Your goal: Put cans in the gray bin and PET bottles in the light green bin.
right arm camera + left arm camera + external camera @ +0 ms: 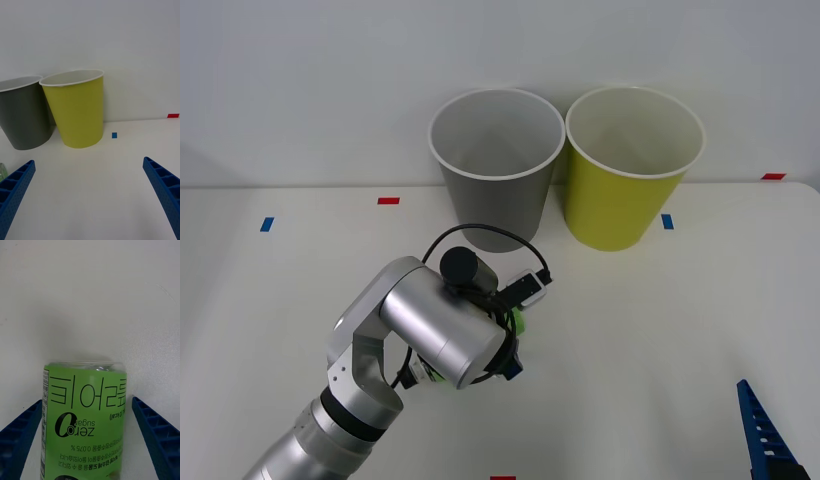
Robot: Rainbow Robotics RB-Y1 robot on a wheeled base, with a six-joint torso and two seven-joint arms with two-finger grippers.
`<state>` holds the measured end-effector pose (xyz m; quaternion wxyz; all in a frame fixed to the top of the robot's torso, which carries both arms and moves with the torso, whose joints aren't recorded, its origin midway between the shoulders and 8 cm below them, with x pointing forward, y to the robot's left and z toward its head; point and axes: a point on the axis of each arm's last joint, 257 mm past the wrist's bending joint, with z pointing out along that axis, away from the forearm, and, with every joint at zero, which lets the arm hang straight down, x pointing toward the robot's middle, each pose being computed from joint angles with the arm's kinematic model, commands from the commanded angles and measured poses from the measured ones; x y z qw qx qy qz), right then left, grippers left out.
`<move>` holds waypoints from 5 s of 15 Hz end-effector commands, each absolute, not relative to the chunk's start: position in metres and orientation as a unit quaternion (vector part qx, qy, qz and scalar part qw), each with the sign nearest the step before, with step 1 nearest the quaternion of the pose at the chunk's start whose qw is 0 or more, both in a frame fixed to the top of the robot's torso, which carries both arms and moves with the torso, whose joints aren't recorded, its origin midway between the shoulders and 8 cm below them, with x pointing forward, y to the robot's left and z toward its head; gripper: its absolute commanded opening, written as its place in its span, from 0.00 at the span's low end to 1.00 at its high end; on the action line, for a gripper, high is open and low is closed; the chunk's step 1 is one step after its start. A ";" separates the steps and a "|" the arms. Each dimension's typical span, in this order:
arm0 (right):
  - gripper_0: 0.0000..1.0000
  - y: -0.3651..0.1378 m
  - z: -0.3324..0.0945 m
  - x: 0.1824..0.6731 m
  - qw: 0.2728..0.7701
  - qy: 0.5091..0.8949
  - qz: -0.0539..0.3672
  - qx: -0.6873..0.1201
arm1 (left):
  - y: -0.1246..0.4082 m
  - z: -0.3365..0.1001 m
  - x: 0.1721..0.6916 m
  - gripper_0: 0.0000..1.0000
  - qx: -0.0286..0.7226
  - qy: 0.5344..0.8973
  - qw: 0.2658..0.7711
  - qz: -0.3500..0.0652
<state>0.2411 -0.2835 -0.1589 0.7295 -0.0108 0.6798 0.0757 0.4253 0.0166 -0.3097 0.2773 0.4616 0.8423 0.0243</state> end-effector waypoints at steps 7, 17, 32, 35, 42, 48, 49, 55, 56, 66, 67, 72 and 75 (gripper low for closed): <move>1.00 -0.284 -0.159 0.241 0.729 0.680 0.076 -0.011 | 0.021 -0.311 0.427 0.00 0.456 0.845 0.278 0.026; 1.00 -0.284 -0.159 0.241 0.729 0.680 0.076 -0.011 | 0.051 -0.228 0.406 0.00 0.375 0.827 0.419 -0.009; 1.00 -0.284 -0.159 0.241 0.729 0.680 0.076 -0.011 | 0.107 -0.063 0.397 0.00 0.251 0.761 0.584 -0.128; 1.00 -0.284 -0.159 0.241 0.729 0.680 0.076 -0.011 | 0.116 -0.031 0.402 0.00 0.229 0.742 0.610 -0.157; 1.00 -0.284 -0.159 0.241 0.729 0.680 0.076 -0.011 | 0.128 0.015 0.412 0.00 0.231 0.709 0.651 -0.140; 1.00 -0.284 -0.159 0.241 0.729 0.680 0.076 -0.011 | 0.122 0.062 0.419 0.00 0.257 0.688 0.669 -0.109; 1.00 -0.284 -0.159 0.241 0.729 0.680 0.076 -0.011 | 0.118 0.070 0.419 0.00 0.258 0.682 0.675 -0.112; 1.00 -0.284 -0.159 0.241 0.729 0.680 0.076 -0.011 | 0.077 0.149 0.402 0.00 0.291 0.605 0.731 -0.127; 1.00 -0.284 -0.159 0.241 0.729 0.680 0.076 -0.011 | 0.069 0.162 0.400 0.00 0.298 0.591 0.739 -0.124; 1.00 -0.284 -0.159 0.241 0.729 0.680 0.076 -0.011 | -0.016 0.204 0.486 0.00 0.299 0.630 0.698 -0.165; 1.00 -0.284 -0.159 0.241 0.729 0.680 0.076 -0.011 | -0.030 0.202 0.494 0.00 0.303 0.630 0.698 -0.156; 1.00 -0.284 -0.159 0.241 0.729 0.680 0.076 -0.011 | -0.077 0.196 0.533 0.00 0.296 0.632 0.687 -0.205; 1.00 -0.284 -0.159 0.241 0.729 0.680 0.076 -0.011 | -0.104 0.200 0.545 0.00 0.290 0.626 0.685 -0.232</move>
